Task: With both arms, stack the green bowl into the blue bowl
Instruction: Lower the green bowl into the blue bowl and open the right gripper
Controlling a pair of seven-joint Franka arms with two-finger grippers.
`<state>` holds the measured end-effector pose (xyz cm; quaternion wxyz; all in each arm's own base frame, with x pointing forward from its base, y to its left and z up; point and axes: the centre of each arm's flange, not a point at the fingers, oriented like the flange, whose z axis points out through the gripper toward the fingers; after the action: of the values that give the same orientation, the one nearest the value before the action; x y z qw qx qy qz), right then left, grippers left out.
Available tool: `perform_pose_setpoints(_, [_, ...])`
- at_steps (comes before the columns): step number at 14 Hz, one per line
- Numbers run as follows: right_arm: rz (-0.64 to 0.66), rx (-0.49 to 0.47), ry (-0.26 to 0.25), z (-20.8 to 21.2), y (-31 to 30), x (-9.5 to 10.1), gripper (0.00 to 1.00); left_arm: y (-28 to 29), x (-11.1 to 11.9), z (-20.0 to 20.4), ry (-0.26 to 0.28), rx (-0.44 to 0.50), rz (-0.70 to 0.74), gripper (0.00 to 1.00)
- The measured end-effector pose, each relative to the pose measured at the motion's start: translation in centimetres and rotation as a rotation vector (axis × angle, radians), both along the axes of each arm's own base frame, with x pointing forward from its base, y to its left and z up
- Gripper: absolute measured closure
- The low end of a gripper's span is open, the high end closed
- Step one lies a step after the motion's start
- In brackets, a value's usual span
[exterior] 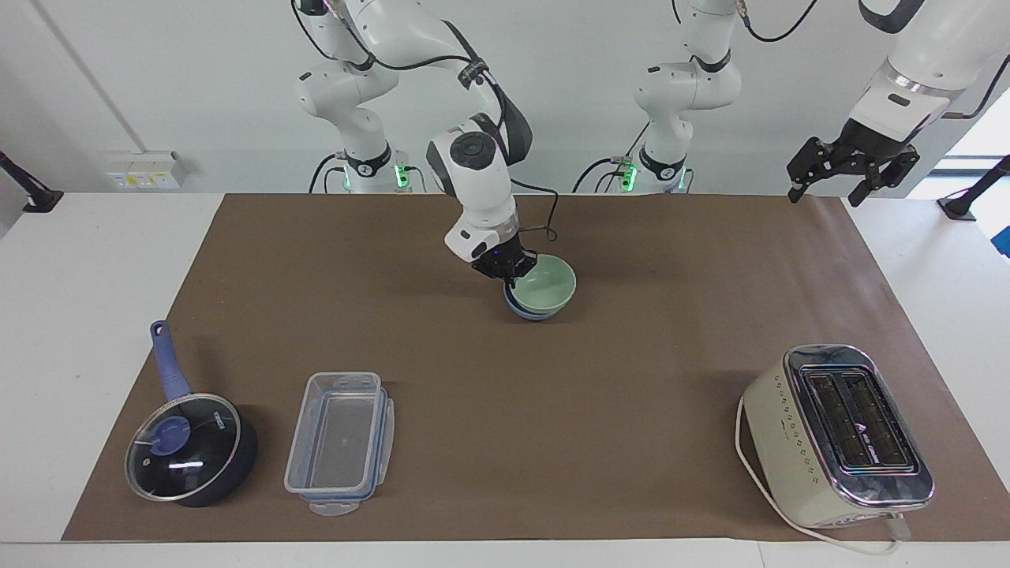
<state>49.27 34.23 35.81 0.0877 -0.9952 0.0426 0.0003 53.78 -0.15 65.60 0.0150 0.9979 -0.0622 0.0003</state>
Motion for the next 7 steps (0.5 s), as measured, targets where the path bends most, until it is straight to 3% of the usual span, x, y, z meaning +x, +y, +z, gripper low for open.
perform_pose_setpoints(7, [0.001, -0.016, 0.023, -1.2, -0.4, -0.7, 0.96, 0.0, 0.0, 0.0, 0.001, 0.000, 0.000, 0.00])
